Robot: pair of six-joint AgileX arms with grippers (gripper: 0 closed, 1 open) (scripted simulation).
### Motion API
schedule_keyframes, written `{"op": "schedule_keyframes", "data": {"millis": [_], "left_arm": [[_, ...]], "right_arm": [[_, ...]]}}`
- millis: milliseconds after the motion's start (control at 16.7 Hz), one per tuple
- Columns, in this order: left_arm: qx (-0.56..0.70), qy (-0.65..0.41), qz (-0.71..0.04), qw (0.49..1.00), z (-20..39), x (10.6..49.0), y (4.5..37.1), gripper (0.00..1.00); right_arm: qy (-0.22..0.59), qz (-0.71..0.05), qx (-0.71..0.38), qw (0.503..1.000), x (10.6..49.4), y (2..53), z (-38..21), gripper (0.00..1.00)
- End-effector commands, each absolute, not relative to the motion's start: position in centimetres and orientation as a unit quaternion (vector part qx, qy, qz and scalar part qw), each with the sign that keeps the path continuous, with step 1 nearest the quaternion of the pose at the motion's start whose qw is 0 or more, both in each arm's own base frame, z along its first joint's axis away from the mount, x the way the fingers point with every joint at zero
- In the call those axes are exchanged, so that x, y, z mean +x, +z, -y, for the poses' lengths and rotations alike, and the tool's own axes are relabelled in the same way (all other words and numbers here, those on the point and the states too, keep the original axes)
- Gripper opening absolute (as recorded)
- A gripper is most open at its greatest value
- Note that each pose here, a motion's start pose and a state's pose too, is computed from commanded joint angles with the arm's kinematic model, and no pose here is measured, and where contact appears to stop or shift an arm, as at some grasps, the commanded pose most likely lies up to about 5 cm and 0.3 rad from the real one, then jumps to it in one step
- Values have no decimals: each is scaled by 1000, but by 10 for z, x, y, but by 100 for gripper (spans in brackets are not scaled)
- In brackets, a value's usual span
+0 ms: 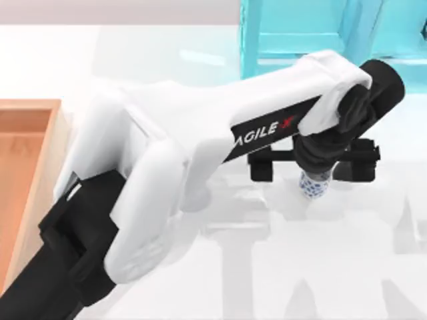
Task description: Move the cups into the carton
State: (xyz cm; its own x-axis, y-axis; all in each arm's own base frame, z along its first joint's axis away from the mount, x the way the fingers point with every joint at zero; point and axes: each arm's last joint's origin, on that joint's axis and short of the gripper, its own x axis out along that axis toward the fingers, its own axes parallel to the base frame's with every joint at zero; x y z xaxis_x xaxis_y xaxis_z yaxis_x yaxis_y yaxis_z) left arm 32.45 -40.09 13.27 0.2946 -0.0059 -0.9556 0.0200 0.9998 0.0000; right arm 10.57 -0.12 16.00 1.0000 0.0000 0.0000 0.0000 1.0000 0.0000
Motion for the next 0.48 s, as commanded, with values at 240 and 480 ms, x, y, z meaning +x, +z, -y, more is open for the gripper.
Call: {"op": "schedule_keyframes", "data": {"millis": [240,480], "left_arm": [[6,-8,-594,805,401,325,133,70],[6,-8,-594,805,401,325,133,40]], "right_arm": [[0,0,0,1000,106,160,1,100],[0,0,0,1000,106,160,1,100]]}}
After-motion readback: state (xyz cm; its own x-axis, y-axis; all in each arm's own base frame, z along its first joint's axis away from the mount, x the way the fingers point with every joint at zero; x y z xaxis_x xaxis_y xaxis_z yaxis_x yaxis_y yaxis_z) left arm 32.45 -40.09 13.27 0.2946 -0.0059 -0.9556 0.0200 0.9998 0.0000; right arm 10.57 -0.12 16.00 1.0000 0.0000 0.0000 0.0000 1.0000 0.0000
